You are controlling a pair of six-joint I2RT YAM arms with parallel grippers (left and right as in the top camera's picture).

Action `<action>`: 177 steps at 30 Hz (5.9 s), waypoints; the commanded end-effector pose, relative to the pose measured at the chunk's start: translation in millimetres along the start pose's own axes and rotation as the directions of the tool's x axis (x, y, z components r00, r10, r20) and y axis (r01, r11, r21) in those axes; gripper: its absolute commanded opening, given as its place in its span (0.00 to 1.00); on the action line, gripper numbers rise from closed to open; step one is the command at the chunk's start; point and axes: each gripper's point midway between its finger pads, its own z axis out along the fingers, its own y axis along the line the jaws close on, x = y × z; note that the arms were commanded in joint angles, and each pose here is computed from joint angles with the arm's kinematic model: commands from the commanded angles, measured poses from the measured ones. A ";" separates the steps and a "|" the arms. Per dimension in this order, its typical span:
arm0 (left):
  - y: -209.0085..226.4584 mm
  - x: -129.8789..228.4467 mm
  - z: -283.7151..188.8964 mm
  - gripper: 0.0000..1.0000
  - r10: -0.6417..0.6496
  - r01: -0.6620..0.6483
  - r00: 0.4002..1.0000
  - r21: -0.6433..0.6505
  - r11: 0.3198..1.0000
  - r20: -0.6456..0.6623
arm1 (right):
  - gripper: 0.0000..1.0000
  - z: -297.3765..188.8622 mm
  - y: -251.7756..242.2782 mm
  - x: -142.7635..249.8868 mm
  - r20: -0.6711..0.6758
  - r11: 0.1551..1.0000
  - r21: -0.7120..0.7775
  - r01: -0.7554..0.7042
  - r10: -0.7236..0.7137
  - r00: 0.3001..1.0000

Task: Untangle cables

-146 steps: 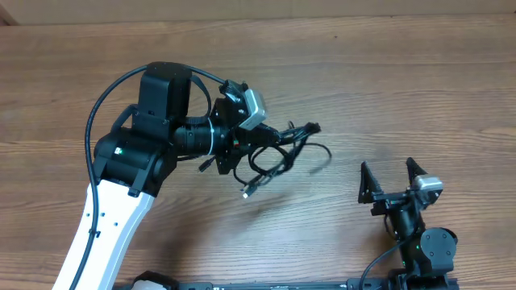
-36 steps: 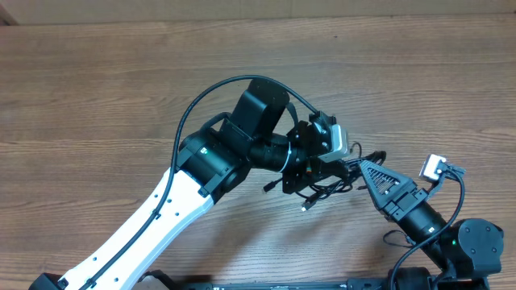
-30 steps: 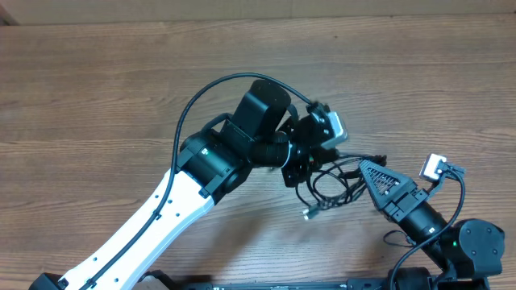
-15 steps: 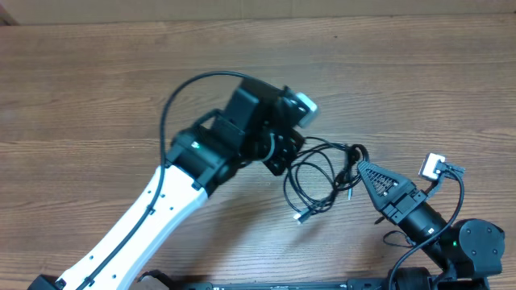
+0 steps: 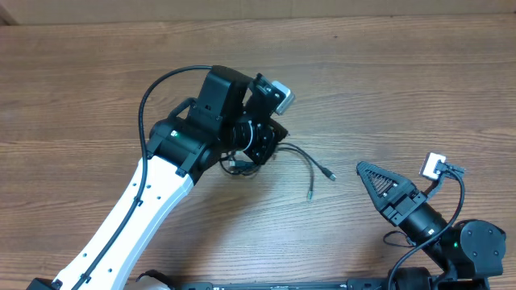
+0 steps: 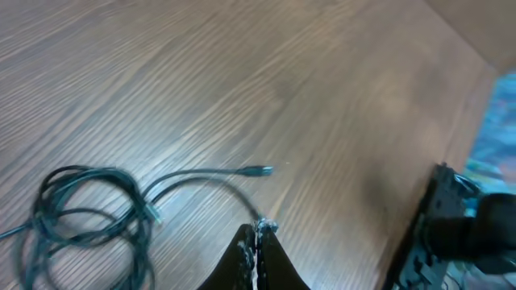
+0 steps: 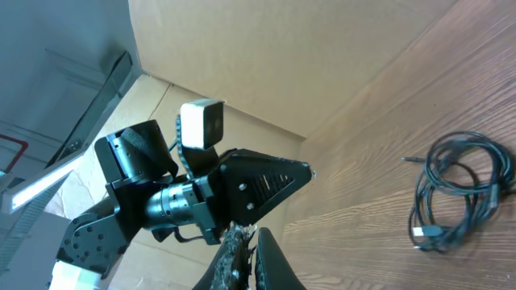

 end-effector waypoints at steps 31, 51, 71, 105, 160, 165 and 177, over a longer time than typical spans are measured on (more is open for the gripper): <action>127.4 84.5 104.9 0.85 -0.399 0.260 0.888 -0.466 0.846 -0.228 | 1.00 -6.0 -31.1 -16.5 0.108 0.985 0.163 0.051 -0.069 0.992; 175.9 118.7 128.8 0.92 -0.584 0.381 0.800 -0.632 0.675 -0.141 | 1.00 -8.3 -40.4 -20.6 0.127 0.974 0.212 0.079 -0.108 0.986; 181.6 119.6 149.1 0.55 -0.578 0.396 0.806 -0.606 0.690 -0.131 | 1.00 -8.5 -41.0 -21.8 0.133 0.973 0.216 0.083 -0.113 0.985; 180.9 127.8 158.7 0.04 -0.581 0.401 0.802 -0.591 0.700 -0.143 | 1.00 -8.8 -41.4 -22.8 0.138 0.972 0.220 0.082 -0.114 0.984; -85.6 -55.0 14.8 0.04 0.345 -0.419 0.896 0.275 0.865 0.278 | 0.64 -3.3 -15.0 -7.8 0.023 0.923 0.098 0.371 -0.375 0.927; -86.2 -56.7 14.5 0.04 0.301 -0.375 0.914 0.288 0.881 0.271 | 0.64 -3.1 -13.3 -6.0 0.014 0.918 0.087 0.387 -0.389 0.921; -109.4 -52.5 18.1 0.04 0.303 -0.383 0.915 0.336 0.861 0.268 | 0.50 -3.1 -13.6 -6.3 0.015 0.918 0.089 0.386 -0.389 0.921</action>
